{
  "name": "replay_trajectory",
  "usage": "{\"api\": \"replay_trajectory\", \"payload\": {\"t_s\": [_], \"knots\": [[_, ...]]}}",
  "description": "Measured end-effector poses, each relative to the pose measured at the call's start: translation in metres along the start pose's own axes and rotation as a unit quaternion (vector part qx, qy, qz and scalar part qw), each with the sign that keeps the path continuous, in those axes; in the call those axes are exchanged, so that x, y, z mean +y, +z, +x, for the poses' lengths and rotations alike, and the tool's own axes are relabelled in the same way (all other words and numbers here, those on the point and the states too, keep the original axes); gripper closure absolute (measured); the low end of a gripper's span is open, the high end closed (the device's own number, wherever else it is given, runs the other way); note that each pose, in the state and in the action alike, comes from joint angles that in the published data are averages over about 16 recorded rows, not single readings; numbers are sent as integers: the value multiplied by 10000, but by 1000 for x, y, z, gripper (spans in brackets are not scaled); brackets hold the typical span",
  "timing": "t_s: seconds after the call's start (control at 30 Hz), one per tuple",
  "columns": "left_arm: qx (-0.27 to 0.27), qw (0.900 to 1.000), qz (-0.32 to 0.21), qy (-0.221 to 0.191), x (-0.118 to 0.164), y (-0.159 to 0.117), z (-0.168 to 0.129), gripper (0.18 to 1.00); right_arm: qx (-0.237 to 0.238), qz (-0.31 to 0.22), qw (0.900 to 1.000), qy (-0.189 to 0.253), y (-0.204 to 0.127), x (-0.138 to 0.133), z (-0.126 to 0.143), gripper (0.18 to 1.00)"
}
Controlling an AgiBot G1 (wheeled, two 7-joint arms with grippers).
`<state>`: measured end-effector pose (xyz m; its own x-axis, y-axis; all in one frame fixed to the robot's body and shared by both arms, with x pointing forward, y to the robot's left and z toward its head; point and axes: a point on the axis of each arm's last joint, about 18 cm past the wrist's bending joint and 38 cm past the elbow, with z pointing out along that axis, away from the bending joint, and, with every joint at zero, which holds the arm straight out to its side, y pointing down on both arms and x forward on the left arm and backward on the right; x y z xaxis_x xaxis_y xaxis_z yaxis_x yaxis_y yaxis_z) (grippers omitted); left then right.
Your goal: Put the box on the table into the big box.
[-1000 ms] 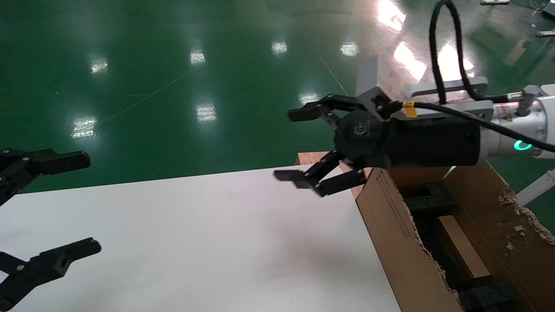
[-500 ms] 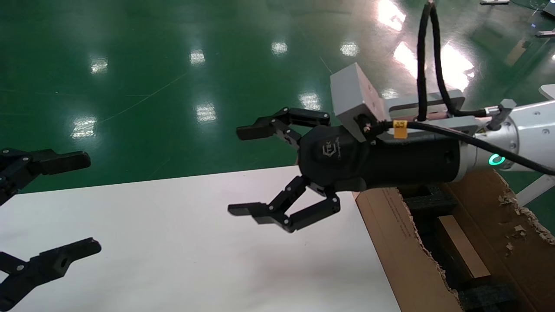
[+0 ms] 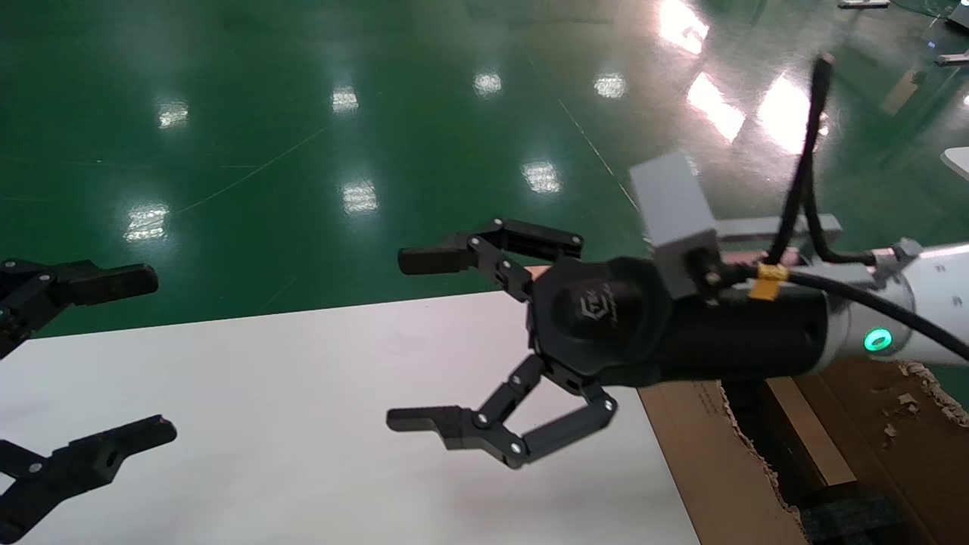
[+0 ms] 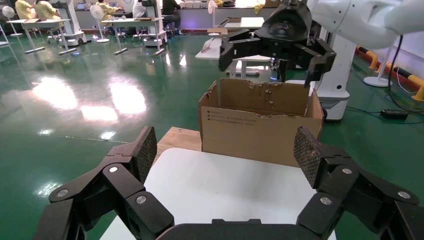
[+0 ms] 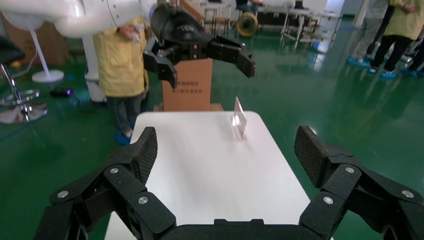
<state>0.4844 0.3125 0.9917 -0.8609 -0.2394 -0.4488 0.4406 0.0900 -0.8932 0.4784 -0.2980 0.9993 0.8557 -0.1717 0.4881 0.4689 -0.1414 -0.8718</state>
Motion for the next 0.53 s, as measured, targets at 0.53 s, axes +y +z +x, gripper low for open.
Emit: {"api": "replay_trajectory", "payload": {"t_s": [0.53], "knots": [[-2,10000,1,-1,0,0,0,184,48,218,9997,92,-8,10,-9,178]]}}
